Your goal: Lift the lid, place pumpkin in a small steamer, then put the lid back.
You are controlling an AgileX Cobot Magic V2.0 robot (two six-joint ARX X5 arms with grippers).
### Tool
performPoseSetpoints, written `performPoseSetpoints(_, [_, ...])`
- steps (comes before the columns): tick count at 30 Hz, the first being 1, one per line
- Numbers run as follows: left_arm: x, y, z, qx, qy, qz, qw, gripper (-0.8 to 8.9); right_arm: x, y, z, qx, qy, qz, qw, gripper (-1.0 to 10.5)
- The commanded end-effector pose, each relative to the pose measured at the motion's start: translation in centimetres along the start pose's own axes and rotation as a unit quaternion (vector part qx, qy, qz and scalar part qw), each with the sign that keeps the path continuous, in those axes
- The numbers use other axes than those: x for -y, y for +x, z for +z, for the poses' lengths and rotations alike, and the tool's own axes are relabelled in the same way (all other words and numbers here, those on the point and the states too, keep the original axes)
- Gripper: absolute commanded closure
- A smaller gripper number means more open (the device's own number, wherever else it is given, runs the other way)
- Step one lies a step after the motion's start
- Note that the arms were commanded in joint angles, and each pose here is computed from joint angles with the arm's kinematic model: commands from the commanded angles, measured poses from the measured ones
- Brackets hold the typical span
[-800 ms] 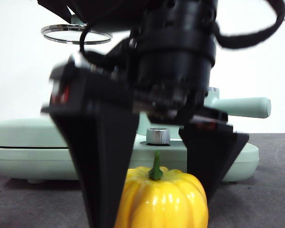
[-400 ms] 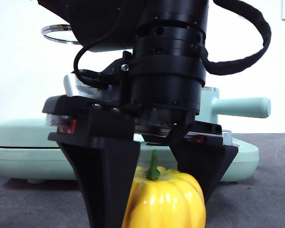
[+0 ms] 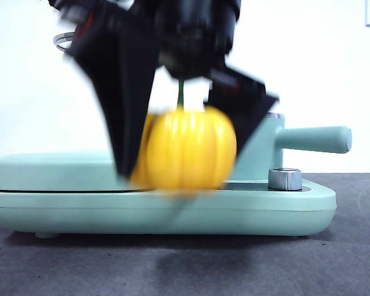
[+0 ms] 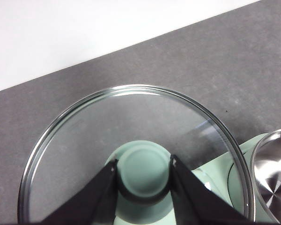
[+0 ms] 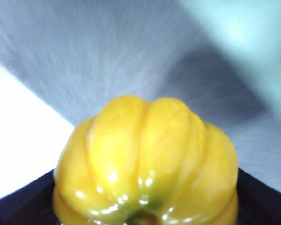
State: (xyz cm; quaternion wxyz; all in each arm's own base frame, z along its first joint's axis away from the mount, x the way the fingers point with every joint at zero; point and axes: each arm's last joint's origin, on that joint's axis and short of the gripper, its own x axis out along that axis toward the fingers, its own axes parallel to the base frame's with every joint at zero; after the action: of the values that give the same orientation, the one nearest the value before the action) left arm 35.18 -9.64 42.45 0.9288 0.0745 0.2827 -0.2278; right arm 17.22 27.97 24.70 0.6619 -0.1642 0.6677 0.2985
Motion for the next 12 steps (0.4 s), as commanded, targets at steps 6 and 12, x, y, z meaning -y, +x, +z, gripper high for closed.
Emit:
performPoseSetpoints(6, [0.1, -0.8, 1.0, 0.031, 0.006, 0.000, 0.999, 8.06, 5.2, -7.8, 4.1, 0.070, 0.018, -0.002, 0.997, 5.9])
performPoseSetpoints(12, [0.1, -0.8, 1.0, 0.032, 0.006, 0.000, 0.999, 8.06, 10.8, -10.9, 7.5, 0.117, 0.063, -0.017, 0.991, 5.9])
